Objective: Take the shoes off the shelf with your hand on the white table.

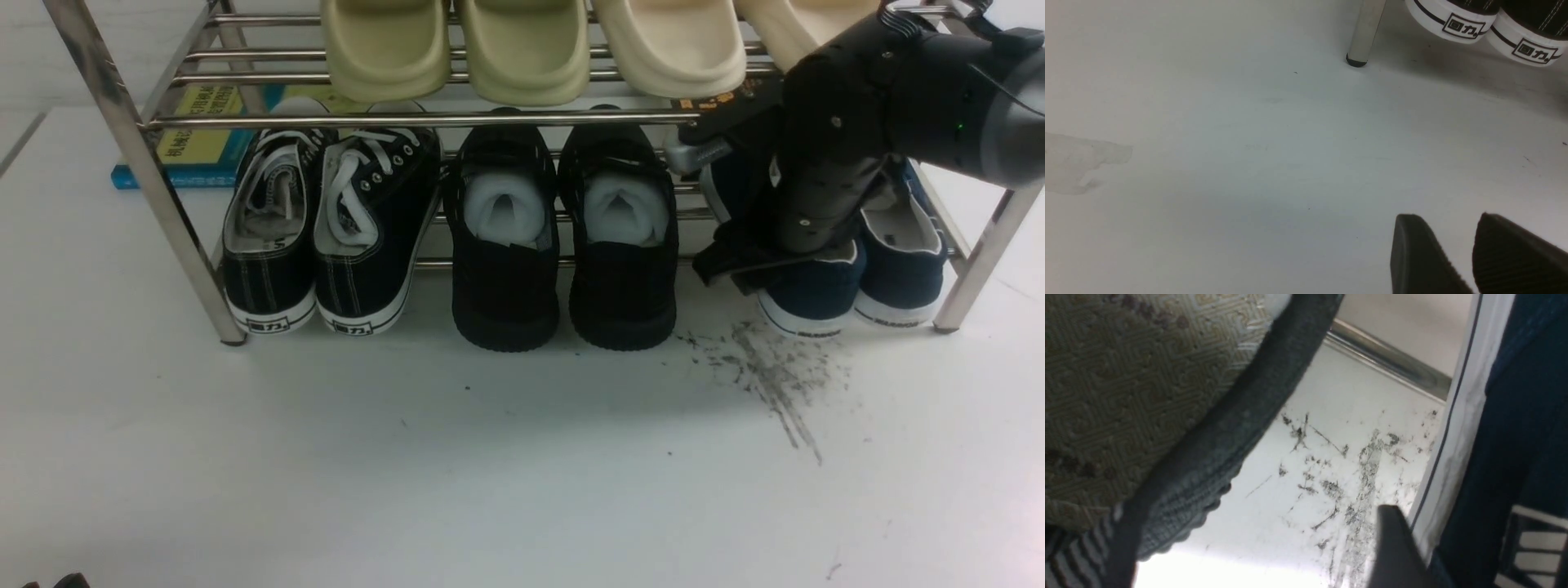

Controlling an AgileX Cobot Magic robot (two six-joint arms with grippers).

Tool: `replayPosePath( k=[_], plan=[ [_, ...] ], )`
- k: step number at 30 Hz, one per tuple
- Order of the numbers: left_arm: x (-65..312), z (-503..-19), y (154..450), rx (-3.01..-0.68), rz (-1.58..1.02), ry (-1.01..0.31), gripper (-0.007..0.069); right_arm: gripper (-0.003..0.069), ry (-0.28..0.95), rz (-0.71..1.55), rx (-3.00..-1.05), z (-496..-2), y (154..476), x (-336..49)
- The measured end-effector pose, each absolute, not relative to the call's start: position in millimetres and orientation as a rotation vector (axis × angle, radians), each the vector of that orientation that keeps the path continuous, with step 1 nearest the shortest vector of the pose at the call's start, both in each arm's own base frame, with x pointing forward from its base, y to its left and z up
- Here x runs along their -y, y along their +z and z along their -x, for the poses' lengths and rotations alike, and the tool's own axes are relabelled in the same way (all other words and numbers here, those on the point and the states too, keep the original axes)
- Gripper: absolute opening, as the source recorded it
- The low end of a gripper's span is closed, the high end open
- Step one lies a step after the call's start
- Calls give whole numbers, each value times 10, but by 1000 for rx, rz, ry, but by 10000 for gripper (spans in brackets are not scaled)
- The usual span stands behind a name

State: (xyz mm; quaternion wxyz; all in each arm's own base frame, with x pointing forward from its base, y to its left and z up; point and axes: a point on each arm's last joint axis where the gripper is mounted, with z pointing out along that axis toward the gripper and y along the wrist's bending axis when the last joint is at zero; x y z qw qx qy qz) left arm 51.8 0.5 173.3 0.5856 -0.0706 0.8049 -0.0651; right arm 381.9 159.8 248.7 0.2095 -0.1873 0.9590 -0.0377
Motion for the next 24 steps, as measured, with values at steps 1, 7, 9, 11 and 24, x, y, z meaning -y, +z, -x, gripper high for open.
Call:
replayPosePath(
  k=[1, 7, 9, 11, 24],
  plan=[
    [-5, -518, 1733, -1877, 165, -152, 243, 316, -105, 521, -2667, -3819, 2487, -1598],
    [-5, -518, 1733, -1877, 165, -152, 243, 29, -96, 500, -2695, -3790, 2502, -1606],
    [-5, -518, 1733, -1877, 165, -152, 243, 31, -100, 494, -2712, -3766, 2553, -1598],
    [-5, -518, 1733, -1877, 165, -152, 243, 31, -100, 481, -2744, -3711, 2621, -1579],
    [-5, -518, 1733, -1877, 165, -152, 243, 31, 108, 427, -2791, -3204, 3342, -1486]
  ],
)
